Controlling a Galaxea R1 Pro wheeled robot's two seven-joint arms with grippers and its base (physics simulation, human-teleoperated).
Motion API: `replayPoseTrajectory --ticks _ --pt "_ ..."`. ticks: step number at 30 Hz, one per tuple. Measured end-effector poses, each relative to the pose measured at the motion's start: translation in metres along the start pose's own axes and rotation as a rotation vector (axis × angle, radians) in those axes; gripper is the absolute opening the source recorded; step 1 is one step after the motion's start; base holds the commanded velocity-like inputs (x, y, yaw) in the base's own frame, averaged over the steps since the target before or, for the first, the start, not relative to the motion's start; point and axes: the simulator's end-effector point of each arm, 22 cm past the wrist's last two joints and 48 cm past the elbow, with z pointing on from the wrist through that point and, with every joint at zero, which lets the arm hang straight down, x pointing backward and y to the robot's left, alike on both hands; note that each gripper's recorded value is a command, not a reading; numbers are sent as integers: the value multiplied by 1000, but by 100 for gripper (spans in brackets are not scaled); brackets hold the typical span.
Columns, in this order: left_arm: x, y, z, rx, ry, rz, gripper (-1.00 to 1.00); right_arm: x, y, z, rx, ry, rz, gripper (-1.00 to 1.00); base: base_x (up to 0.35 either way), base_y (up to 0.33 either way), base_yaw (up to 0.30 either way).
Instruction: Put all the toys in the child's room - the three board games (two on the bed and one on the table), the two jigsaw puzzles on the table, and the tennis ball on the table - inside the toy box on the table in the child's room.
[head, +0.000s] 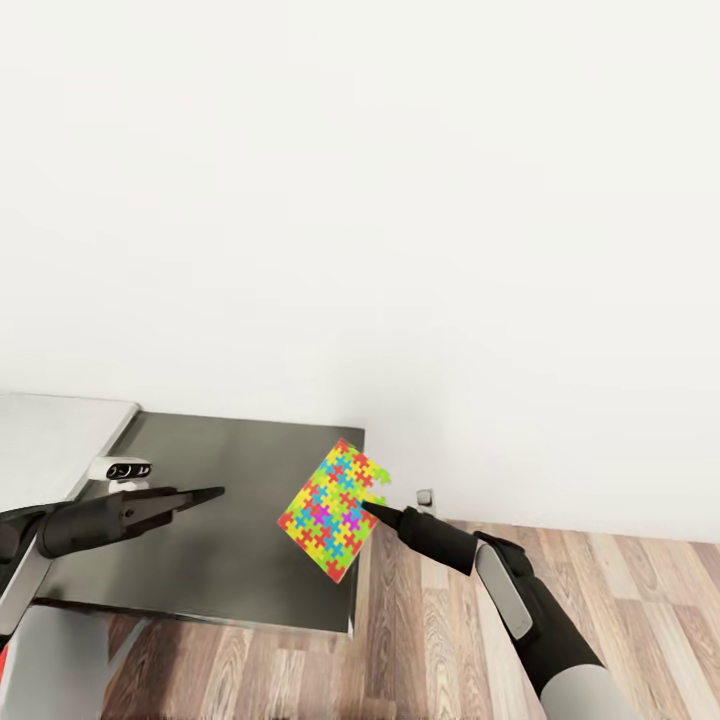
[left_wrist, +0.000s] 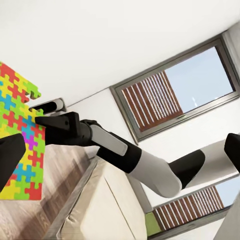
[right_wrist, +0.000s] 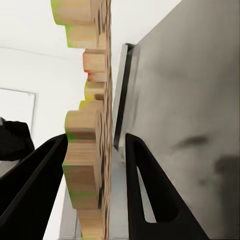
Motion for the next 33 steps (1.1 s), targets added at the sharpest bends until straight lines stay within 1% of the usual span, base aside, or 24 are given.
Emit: replayPoseTrajectory --ticks 4,13,18,25,33 --pt "-1 -4 0 2 0 8 100 -1 4 -1 -4 -2 -8 -100 -106 0 71" --pt "-3 -10 0 5 0 23 100 -4 11 -2 -10 -6 -23 -100 -15 0 71" --pt "-5 -14 0 6 -1 32 100 -7 10 -9 -4 -7 -35 -100 -1 0 71" --pt "-6 -20 0 9 -1 44 100 -9 22 -13 -46 -10 -50 -100 0 0 71" --pt "-8 -26 1 13 -1 57 100 -12 26 -18 -50 -12 -63 -100 0 0 70"
